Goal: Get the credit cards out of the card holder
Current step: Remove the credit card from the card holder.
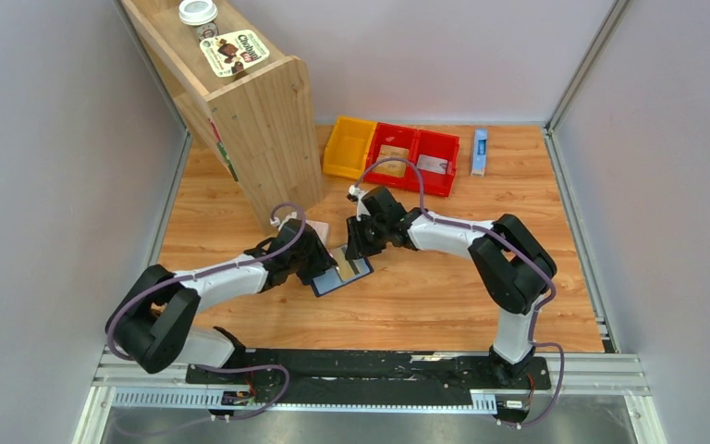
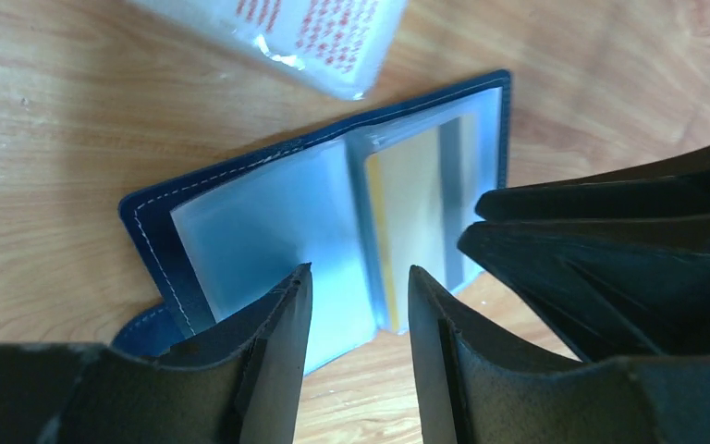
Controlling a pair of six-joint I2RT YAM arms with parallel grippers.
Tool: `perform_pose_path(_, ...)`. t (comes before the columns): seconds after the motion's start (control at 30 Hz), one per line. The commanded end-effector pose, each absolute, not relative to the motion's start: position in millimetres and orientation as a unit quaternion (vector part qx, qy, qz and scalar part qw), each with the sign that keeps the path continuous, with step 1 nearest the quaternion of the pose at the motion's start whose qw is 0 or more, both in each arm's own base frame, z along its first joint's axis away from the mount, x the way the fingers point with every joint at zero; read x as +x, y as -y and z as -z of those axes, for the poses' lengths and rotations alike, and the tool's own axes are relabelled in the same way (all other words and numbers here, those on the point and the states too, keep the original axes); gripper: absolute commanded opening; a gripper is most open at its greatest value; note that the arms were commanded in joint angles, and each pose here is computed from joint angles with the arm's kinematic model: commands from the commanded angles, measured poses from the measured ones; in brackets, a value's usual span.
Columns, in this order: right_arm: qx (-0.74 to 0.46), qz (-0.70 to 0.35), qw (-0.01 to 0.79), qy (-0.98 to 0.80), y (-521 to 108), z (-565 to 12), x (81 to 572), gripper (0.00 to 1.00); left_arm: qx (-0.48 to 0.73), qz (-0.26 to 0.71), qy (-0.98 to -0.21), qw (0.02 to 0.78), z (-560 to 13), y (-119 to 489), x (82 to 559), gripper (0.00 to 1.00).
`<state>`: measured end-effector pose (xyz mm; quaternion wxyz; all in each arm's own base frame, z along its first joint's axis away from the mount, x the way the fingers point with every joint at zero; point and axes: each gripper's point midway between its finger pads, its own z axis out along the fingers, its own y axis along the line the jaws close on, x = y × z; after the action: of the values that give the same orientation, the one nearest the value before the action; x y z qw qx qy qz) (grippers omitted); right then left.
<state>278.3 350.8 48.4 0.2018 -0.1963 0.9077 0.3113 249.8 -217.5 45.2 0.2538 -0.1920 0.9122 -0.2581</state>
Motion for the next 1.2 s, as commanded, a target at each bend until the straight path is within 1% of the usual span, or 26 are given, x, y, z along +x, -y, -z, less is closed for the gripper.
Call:
perform_pose_path(0.0,-0.193,-0.315,0.202,-0.907,-351.3,-39.1,280.7,0.29,-0.193,0.309,-0.894,0.26,-46.1,234.9,261.4,0.52)
perform_pose_path(0.13,-0.194,-0.313,0.197,-0.909,-349.4,-34.1,278.4,0.29,-0.206,0.293,-0.898,0.256,-28.5,226.3,257.0,0.54)
perform_pose_path(0.4,-0.195,-0.334,0.175,-0.906,-353.7,-29.6,268.5,0.28,-0.234,0.31,-0.889,0.242,-9.3,222.0,248.4,0.54)
perform_pose_path(0.47,-0.194,-0.33,0.173,-0.908,-352.3,-26.3,268.4,0.28,-0.237,0.32,-0.883,0.248,-11.5,221.8,248.6,0.51)
perform_pose_path(0.63,-0.18,-0.318,0.167,-0.916,-345.9,-15.9,270.2,0.28,-0.246,0.341,-0.866,0.269,-20.4,215.3,246.6,0.4)
perform_pose_path(0.8,-0.176,-0.314,0.161,-0.919,-344.0,-9.5,270.2,0.28,-0.237,0.383,-0.84,0.301,-44.1,220.4,252.5,0.33)
perform_pose_path(0.97,-0.174,-0.316,0.156,-0.92,-345.1,-6.7,269.3,0.28,-0.212,0.419,-0.825,0.314,-61.0,232.4,257.7,0.33)
perform_pose_path(1.17,-0.171,-0.322,0.153,-0.918,-346.8,-7.3,268.9,0.28,-0.215,0.412,-0.835,0.295,-50.5,233.8,254.3,0.34)
